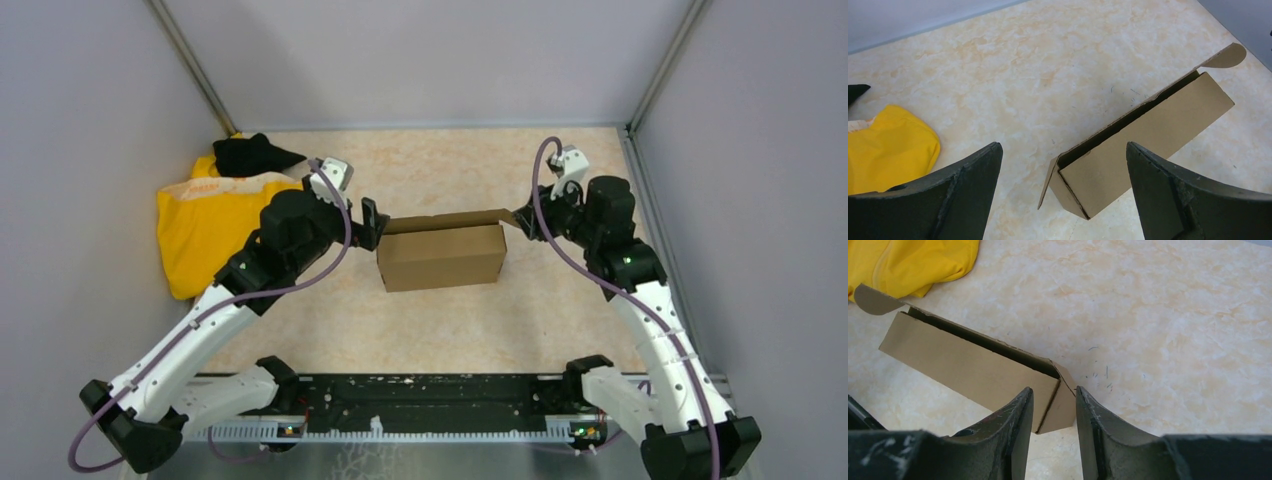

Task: Fold the paper box

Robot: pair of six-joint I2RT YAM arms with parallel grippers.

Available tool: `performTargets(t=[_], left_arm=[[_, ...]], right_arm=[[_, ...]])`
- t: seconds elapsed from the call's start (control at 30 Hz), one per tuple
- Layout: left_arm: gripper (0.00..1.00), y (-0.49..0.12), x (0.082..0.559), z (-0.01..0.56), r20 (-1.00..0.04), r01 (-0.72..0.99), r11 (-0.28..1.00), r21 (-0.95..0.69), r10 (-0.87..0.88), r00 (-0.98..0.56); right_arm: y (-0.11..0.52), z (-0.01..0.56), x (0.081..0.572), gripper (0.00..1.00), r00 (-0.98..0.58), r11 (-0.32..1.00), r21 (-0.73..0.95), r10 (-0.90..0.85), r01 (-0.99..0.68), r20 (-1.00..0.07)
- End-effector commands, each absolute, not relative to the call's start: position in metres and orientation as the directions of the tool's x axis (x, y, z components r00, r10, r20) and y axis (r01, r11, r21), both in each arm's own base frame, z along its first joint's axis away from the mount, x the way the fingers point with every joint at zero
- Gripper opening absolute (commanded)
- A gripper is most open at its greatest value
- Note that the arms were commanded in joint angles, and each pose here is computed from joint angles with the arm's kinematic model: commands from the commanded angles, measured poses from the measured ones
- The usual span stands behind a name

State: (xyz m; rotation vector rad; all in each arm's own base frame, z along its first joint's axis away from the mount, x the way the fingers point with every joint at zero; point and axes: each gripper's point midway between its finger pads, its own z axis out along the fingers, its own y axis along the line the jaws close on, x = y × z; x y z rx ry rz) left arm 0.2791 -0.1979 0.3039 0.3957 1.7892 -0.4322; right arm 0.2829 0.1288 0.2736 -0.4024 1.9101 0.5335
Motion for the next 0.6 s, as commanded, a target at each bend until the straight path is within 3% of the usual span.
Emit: performTargets(t=[0.0,0.57], left_arm=[[0.99,-0.199,0.270,0.311,-0.967,0.509,0.857,-0.086,0.050,-0.248],[0.99,-0.191,0.266,0.311,-0.965,0.498,0.865,-0.060,0.077,-0.249]], right_arm=[[0.138,0.297,0.282,0.37,-0.305,0.818,0.119,-0.071,-0.563,-0.950],[0.136,0.289,0.298,0.37,-0.273,0.845,-0.037,-0.213,-0.533,-0.938]])
